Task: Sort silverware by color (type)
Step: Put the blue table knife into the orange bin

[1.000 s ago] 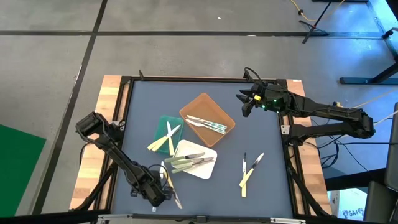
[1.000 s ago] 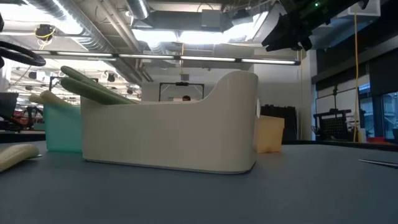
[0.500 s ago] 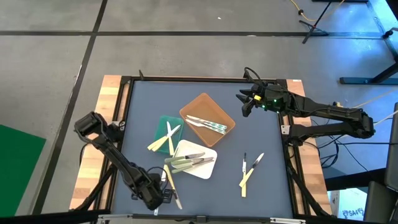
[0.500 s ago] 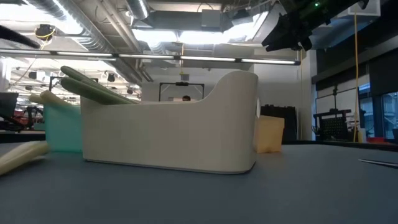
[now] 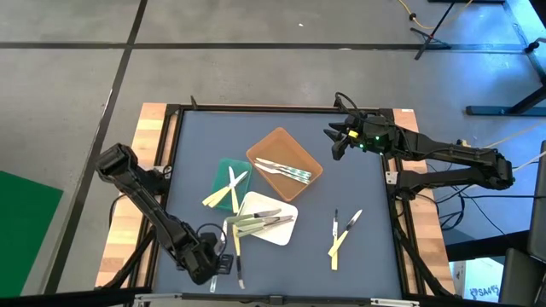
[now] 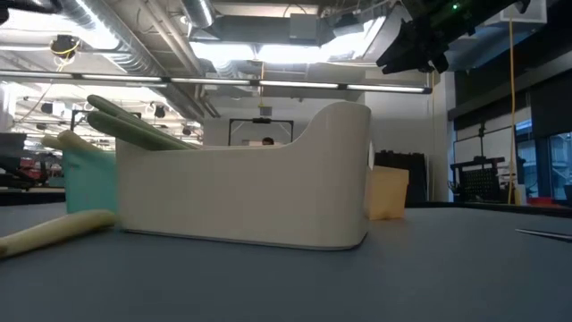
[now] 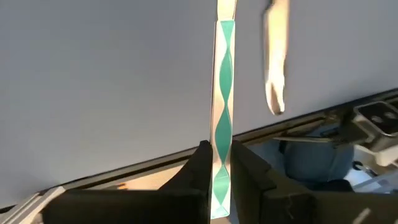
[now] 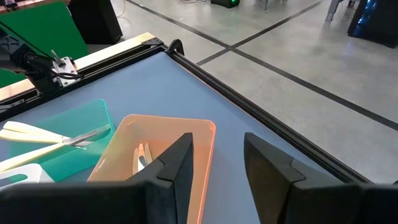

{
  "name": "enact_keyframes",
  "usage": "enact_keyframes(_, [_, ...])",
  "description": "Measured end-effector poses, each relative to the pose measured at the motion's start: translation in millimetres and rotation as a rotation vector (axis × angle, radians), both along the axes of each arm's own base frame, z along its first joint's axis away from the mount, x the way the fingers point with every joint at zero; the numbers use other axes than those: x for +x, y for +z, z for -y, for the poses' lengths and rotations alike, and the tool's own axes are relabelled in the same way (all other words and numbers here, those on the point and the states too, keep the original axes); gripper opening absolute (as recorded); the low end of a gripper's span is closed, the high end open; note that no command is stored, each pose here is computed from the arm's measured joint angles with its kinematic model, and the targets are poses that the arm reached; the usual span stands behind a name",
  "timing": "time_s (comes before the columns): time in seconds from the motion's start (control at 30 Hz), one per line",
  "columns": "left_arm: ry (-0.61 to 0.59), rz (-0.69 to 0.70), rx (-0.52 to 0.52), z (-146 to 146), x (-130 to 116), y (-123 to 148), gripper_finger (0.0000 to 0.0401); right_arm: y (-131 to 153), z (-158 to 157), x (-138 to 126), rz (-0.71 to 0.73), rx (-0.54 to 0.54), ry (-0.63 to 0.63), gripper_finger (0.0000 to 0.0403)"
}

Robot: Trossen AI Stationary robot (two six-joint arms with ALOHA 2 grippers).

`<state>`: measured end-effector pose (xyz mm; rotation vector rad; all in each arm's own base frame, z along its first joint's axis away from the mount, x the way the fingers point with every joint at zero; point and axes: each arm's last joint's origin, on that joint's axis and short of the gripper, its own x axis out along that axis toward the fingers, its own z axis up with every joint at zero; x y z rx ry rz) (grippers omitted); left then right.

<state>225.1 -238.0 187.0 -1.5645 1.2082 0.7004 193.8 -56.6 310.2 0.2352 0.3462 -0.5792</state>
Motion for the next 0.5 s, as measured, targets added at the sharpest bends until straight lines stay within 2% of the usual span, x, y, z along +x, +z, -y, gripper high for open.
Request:
enact_keyframes(0.2, [0.042,0.079,0.041,-4.3,-2.8,11.8,0.0028,-0.1,0.0,0.0,-0.001,0.0,0.0,0.0129])
enact_keyframes(0.5, [0.048,0.1,0.038,-9.2,-8.2,24.4,0.0028,-0.5,-0.1,-0.2,-0.006,0.001,0.0,0.0129])
